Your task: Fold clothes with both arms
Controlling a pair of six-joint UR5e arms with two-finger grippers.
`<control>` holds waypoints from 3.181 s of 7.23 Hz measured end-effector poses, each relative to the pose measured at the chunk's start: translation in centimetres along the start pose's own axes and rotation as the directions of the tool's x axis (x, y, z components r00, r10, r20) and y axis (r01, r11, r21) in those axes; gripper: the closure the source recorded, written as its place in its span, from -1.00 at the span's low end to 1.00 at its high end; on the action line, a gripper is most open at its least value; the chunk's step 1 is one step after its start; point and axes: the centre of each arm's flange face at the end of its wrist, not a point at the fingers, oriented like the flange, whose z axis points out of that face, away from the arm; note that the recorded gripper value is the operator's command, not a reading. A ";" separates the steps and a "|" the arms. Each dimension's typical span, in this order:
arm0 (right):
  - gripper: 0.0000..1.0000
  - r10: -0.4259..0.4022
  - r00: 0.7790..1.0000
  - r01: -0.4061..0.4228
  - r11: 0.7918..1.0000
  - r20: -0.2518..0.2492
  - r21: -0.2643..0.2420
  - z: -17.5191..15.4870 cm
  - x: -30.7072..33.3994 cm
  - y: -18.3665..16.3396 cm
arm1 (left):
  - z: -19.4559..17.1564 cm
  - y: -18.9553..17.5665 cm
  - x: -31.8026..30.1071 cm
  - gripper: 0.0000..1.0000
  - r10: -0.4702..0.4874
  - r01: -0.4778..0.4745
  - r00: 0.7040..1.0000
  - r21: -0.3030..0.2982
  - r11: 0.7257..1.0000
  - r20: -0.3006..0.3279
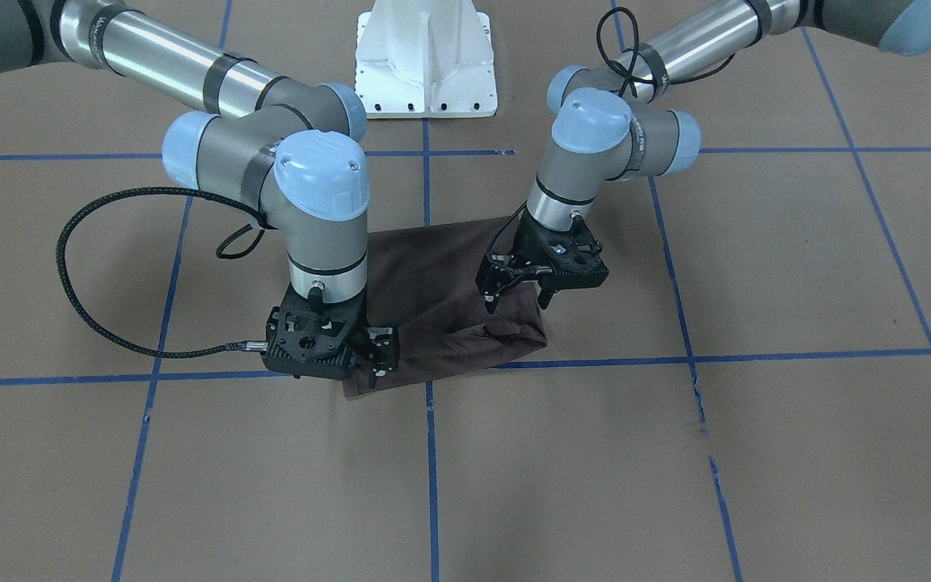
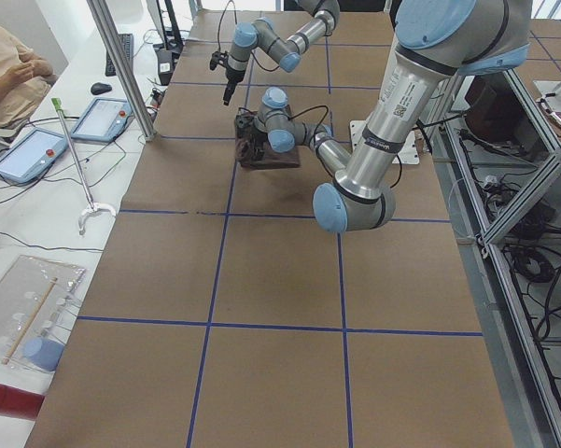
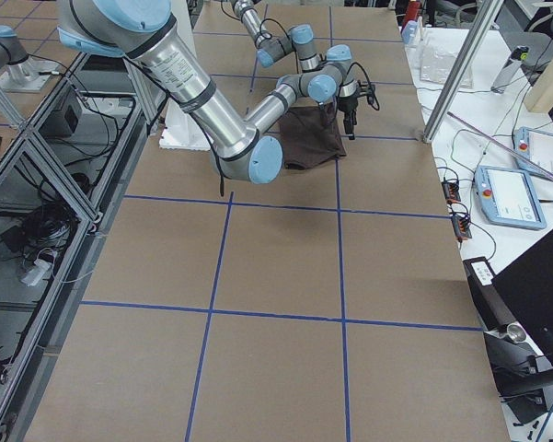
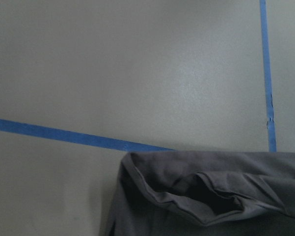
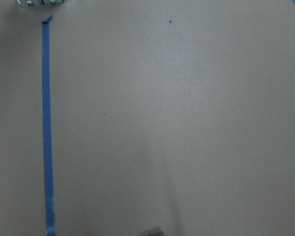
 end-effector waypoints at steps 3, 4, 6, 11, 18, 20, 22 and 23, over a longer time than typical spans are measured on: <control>-1.00 0.001 1.000 -0.001 1.000 -0.005 0.002 0.3 0.5 0.1 | -0.2 -0.4 0.8 -0.11 -0.058 0.058 0.998 0.007 0.998 -0.012; -1.00 0.001 1.000 -0.001 1.000 -0.007 0.002 0.4 0.6 0.1 | -0.3 -0.4 0.9 -0.13 -0.103 0.103 0.995 0.007 0.995 -0.019; -1.00 0.001 1.000 -0.001 1.000 -0.010 0.003 0.6 0.9 0.3 | -0.7 -0.4 1.2 -0.10 -0.199 0.199 0.979 0.003 0.980 -0.044; -1.00 0.000 1.000 0.000 1.000 -0.018 0.002 1.1 1.8 0.6 | 0.0 -0.5 0.7 -0.01 -0.387 0.388 0.921 0.030 0.921 -0.037; -1.00 0.000 0.999 0.001 1.000 -0.033 0.020 1.6 2.6 0.7 | 1.3 -0.3 -0.7 1.00 -0.440 0.440 0.898 0.057 0.896 -0.019; -1.00 0.000 0.999 0.001 1.000 -0.034 0.023 1.7 3.2 0.9 | 1.1 -1.9 -1.6 1.00 -0.417 0.417 0.909 0.084 0.905 -0.013; -1.00 0.000 0.999 0.001 1.000 -0.032 0.024 1.7 3.7 1.1 | 1.7 -3.2 -3.0 0.61 -0.408 0.405 0.913 0.111 0.908 0.008; -1.00 0.001 0.999 0.000 1.000 -0.032 0.024 1.7 3.8 1.1 | 2.0 -3.7 -3.3 -0.98 -0.403 0.398 0.915 0.128 0.908 0.012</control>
